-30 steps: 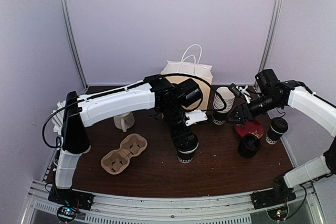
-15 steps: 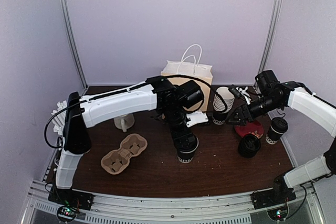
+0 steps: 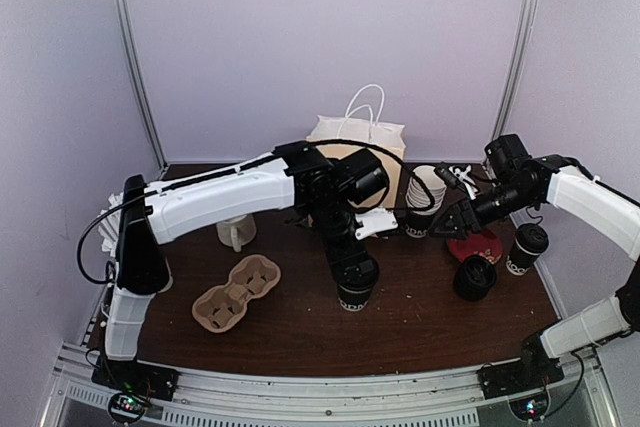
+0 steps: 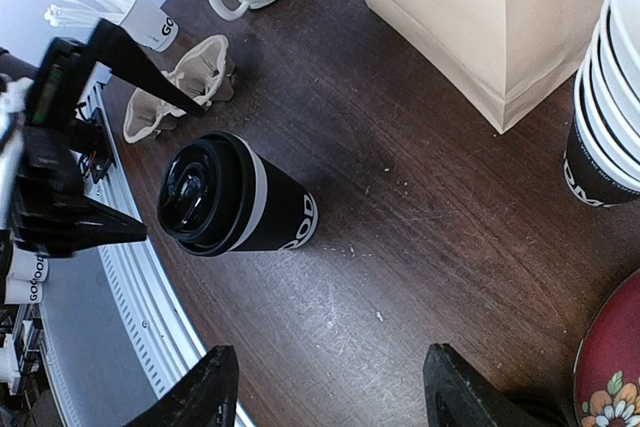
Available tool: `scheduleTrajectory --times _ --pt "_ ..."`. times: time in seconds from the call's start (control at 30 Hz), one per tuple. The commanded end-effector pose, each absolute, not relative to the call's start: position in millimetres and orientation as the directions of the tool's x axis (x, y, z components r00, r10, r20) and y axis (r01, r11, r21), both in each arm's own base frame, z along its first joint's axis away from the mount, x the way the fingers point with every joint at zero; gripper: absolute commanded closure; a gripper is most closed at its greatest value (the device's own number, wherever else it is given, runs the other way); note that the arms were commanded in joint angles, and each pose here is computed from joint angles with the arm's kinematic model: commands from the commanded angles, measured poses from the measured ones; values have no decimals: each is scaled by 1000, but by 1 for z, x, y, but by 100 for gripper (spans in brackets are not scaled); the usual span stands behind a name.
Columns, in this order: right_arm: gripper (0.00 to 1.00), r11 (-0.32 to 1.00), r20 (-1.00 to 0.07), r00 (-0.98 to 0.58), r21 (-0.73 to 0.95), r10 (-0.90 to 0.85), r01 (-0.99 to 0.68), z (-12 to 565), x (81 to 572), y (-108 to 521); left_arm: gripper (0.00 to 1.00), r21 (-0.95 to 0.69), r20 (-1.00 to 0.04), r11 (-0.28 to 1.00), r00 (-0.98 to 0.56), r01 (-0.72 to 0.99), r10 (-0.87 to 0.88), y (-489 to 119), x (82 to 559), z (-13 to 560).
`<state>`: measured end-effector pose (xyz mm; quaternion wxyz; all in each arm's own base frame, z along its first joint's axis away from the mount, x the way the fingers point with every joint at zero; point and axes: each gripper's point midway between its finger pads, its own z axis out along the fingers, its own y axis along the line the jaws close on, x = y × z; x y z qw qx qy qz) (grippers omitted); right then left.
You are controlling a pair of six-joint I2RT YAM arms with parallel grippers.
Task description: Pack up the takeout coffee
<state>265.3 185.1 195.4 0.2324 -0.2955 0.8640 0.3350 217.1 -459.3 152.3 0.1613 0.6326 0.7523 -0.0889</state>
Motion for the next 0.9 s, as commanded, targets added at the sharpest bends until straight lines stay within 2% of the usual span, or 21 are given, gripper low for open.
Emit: scheduleTrajectory --times 0.0,0.13,0.23,0.3,0.37,0.43,0.5,0.67,0.87 --pt "33 592 -614 -712 449 -341 -670 199 266 187 3 163 -501 239 -128 957 856 -450 222 226" --pt "34 594 -605 -736 483 -305 -643 193 266 190 3 174 -535 414 -267 894 802 -426 242 233" --pt "42 567 -563 -777 557 -280 -608 183 262 202 12 3 -587 607 -490 794 644 -416 257 228" --pt "44 539 -540 -791 591 -288 -600 179 260 215 19 -149 -592 662 -602 735 536 -413 259 223" --pt "47 515 -520 -793 607 -319 -605 175 256 228 24 -286 -593 644 -659 709 463 -416 254 219" --pt "53 498 -493 -800 627 -341 -599 169 253 241 28 -342 -588 641 -688 688 425 -413 251 211" --pt "55 482 -465 -807 648 -364 -590 162 253 252 31 -374 -565 658 -723 653 396 -408 252 201" --pt "57 471 -380 -843 705 -381 -531 150 256 268 36 -481 -517 642 -785 597 342 -411 249 186" --pt "55 443 -345 -846 736 -405 -512 145 254 281 37 -506 -497 628 -795 591 348 -417 249 176"
